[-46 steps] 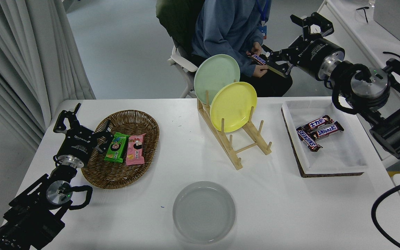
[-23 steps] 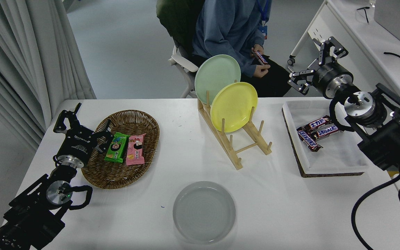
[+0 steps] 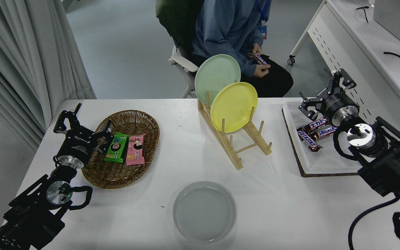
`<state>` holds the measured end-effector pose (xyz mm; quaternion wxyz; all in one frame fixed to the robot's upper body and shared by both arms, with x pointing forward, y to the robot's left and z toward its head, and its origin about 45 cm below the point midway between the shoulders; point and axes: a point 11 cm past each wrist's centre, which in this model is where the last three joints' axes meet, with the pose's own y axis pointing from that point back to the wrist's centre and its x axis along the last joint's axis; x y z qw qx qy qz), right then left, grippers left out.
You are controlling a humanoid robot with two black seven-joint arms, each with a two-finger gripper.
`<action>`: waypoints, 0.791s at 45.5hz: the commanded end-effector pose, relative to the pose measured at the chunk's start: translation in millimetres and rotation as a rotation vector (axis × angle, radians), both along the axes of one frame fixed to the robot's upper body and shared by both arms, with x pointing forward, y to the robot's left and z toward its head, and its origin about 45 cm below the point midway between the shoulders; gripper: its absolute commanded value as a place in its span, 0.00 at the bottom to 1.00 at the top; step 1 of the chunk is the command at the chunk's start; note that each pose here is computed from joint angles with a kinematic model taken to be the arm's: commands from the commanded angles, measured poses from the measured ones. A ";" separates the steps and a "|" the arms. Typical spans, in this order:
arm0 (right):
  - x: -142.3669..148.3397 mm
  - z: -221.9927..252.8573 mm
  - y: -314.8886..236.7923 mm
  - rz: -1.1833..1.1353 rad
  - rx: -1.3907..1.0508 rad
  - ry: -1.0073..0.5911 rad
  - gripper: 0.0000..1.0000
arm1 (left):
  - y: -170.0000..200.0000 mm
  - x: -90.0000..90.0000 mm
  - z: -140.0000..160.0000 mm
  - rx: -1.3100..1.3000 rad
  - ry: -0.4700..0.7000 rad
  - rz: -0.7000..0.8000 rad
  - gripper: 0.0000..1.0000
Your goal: Place the plate on the table
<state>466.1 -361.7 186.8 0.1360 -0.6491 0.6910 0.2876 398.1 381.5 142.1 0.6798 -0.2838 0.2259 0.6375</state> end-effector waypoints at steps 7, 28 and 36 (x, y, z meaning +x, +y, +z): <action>-35.9 -37.6 -21.3 -0.084 0.053 -0.025 1.00 | 0.2 0.0 -0.1 0.000 0.001 0.000 1.00; -33.9 -23.5 -20.8 -0.151 0.098 -0.200 1.00 | 0.3 0.0 0.0 0.000 -0.001 0.001 1.00; -30.9 -23.6 -14.6 -0.147 0.108 -0.203 1.00 | -0.2 0.1 0.2 -0.001 0.000 -0.001 1.00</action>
